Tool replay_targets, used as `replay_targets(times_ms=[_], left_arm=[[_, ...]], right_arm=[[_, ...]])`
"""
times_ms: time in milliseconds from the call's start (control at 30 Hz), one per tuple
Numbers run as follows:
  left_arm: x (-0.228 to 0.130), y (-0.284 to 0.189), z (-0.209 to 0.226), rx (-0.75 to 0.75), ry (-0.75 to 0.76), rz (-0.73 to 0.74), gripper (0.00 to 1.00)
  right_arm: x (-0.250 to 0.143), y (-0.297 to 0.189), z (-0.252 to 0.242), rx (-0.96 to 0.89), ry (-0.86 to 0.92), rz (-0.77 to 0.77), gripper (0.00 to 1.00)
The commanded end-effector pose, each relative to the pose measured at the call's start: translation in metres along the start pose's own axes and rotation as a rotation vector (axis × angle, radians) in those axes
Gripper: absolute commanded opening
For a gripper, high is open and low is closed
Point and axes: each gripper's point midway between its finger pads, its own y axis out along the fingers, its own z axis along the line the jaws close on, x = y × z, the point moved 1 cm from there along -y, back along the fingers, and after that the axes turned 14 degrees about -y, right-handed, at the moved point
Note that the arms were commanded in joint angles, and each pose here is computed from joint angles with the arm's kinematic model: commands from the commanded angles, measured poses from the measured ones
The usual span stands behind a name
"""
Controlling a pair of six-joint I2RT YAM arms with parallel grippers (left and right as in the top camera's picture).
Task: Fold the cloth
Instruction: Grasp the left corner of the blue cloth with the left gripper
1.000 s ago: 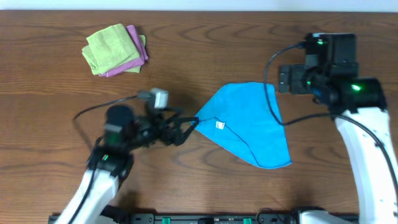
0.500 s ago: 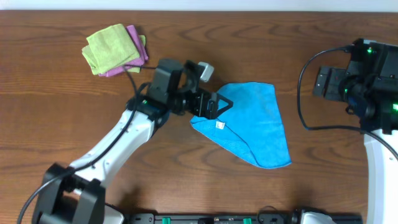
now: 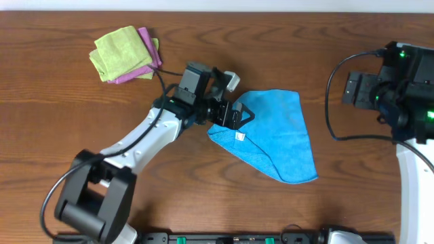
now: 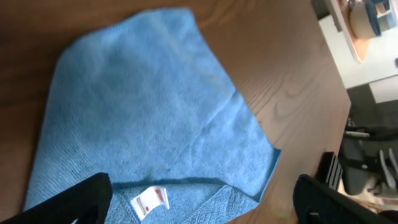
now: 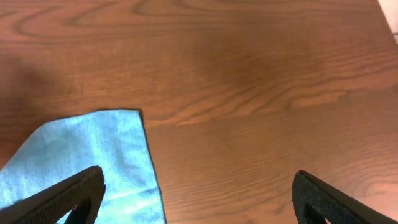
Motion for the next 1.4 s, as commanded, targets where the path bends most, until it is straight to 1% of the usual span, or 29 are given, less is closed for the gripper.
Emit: replay_targets(times_ms=[0, 133, 267, 333, 367, 400, 467, 533, 667, 767, 933, 1133, 1233, 1367], left_arm=[[-0.012, 0.009, -0.010, -0.034, 0.003, 0.063, 0.93], [-0.033, 0.016, -0.015, -0.022, -0.017, 0.133, 0.91], [-0.052, 0.019, -0.017, 0.002, -0.089, 0.199, 0.91], [-0.059, 0.017, -0.015, 0.017, -0.116, 0.223, 0.87], [-0.061, 0.016, -0.014, 0.024, -0.127, 0.232, 0.82], [-0.064, 0.014, -0.014, 0.030, -0.140, 0.240, 0.80], [-0.068, 0.011, -0.013, 0.044, -0.163, 0.254, 0.78], [-0.070, 0.008, -0.012, 0.055, -0.172, 0.261, 0.75], [-0.070, 0.008, 0.002, 0.142, -0.171, 0.236, 0.69], [-0.066, 0.008, 0.019, 0.258, -0.149, 0.190, 0.70], [-0.059, 0.006, 0.032, 0.341, -0.132, 0.145, 0.73], [-0.055, 0.015, 0.037, 0.335, -0.127, 0.137, 0.70], [-0.062, 0.021, 0.043, 0.333, -0.161, 0.166, 0.68], [-0.071, 0.029, 0.042, 0.290, -0.189, 0.219, 0.63]], right_arm=[[-0.006, 0.011, -0.002, -0.009, -0.005, 0.040, 0.96], [-0.008, 0.017, -0.002, -0.006, -0.006, 0.054, 0.95], [-0.008, 0.022, -0.001, -0.004, -0.007, 0.064, 0.94], [-0.008, 0.024, -0.001, -0.003, -0.007, 0.069, 0.93], [-0.009, 0.025, -0.001, -0.003, -0.007, 0.071, 0.92], [-0.009, 0.025, -0.001, -0.002, -0.007, 0.071, 0.91], [-0.008, 0.025, -0.001, -0.003, -0.007, 0.067, 0.90], [-0.007, 0.025, -0.001, -0.004, -0.007, 0.064, 0.90], [-0.007, 0.025, 0.000, 0.004, -0.007, 0.062, 0.88], [-0.006, 0.025, 0.001, 0.011, -0.007, 0.061, 0.88], [-0.006, 0.025, 0.001, 0.011, -0.006, 0.059, 0.88], [-0.005, 0.025, 0.001, 0.010, -0.006, 0.053, 0.88], [-0.004, 0.025, 0.000, 0.009, -0.006, 0.050, 0.88], [-0.003, 0.025, 0.000, 0.007, -0.005, 0.045, 0.88]])
